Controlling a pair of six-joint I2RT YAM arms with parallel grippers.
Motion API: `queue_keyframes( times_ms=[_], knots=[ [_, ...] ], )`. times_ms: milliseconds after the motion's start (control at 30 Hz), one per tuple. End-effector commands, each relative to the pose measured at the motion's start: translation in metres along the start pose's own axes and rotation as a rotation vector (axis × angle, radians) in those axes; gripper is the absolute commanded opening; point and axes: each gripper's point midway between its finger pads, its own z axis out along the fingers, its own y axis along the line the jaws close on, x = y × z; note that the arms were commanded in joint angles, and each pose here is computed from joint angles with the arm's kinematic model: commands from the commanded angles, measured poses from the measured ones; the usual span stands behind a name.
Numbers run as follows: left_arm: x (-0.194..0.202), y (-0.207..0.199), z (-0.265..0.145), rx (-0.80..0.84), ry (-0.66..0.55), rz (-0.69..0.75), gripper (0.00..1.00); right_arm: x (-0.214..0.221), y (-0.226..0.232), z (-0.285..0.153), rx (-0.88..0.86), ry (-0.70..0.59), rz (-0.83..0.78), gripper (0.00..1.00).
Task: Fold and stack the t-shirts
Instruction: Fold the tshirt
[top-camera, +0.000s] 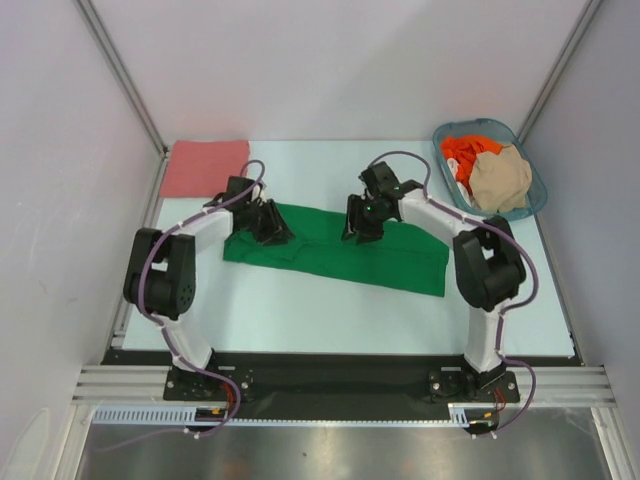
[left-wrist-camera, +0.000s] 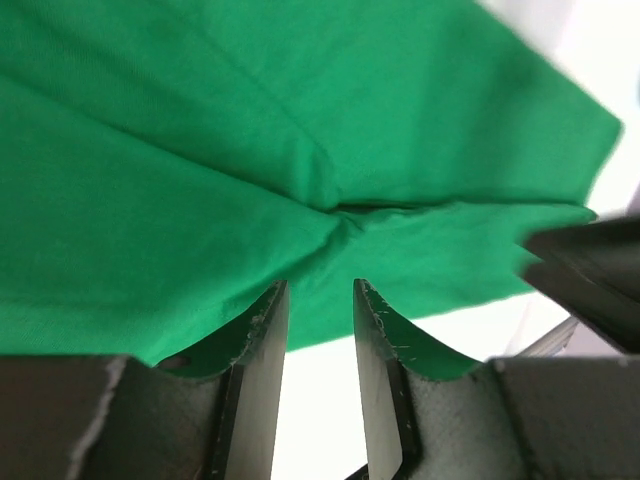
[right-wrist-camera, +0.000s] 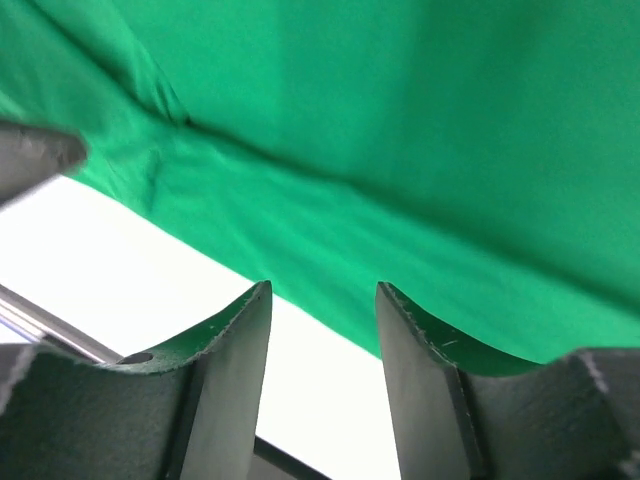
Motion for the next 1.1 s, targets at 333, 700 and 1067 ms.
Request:
queue_keyframes(
  times_ms=[333,700,1067],
  knots=[
    [-0.019,0.017,0.021,-0.154,-0.056,0.045,0.38,0.01,-0.108,-0.018,0.106,0.016,0.051,0.54],
    [-0.017,0.04,-0.12,-0.221,-0.322,-0.108,0.56,0.052,-0.109,-0.087,0.228,0.108,-0.138,0.81],
    [-0.017,0.107,-0.103,-0.14,-0.38,-0.355,0.47,0.086,-0.097,-0.092,0.377,0.107,-0.347,0.67]
  ],
)
